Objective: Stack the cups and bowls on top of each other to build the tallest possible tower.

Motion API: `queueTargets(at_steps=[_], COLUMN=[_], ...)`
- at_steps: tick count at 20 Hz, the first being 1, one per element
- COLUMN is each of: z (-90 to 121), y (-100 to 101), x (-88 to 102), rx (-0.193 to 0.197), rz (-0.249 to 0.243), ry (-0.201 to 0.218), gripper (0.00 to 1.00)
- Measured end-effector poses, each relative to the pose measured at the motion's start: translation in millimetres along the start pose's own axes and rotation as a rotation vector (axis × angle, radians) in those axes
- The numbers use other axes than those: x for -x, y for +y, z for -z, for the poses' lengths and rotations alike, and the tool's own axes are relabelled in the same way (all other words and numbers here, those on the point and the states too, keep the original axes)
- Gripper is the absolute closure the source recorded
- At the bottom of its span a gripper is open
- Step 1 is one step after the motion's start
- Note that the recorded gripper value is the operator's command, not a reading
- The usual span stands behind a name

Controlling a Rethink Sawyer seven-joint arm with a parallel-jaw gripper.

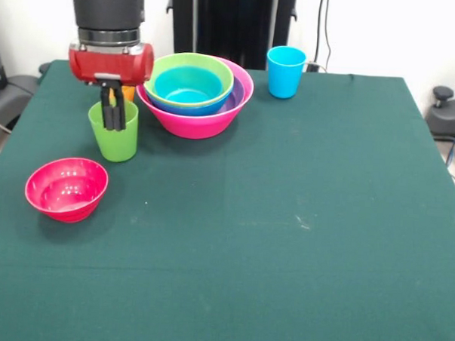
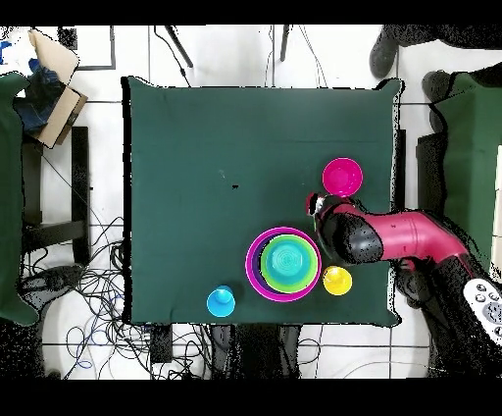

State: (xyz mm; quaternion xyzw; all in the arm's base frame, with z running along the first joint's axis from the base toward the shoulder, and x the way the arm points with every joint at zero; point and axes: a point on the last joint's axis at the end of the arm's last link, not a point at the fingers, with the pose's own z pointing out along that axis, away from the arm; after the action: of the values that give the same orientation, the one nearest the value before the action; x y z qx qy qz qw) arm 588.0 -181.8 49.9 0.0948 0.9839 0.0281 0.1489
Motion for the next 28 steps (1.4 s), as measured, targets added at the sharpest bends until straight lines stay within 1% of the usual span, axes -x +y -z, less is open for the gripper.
queueTargets(at_steps=[4, 7, 8, 10, 12, 15, 16, 22, 24, 28], z=[-8, -15, -19, -23, -34, -42, -46, -56, -58, -59], y=[-13, -22, -26, -29, -36, -39, -40, -48, -51, -51], x=[12.7, 21.4, 26.7, 31.7, 45.3, 55.8, 60.1, 75.0, 79.4, 82.6], rx=[0.005, 0.007, 0.009, 0.012, 0.02, 0.025, 0.026, 0.025, 0.025, 0.027], rz=[-0.024, -0.031, -0.03, -0.028, -0.016, -0.001, 0.005, 0.027, 0.023, 0.02], ry=[0.004, 0.006, 0.006, 0.005, 0.0, -0.005, -0.007, -0.002, -0.007, -0.013], gripper=[1.0, 1.0, 1.0, 1.0, 1.0, 1.0, 0.0, 0.0, 0.0, 0.0])
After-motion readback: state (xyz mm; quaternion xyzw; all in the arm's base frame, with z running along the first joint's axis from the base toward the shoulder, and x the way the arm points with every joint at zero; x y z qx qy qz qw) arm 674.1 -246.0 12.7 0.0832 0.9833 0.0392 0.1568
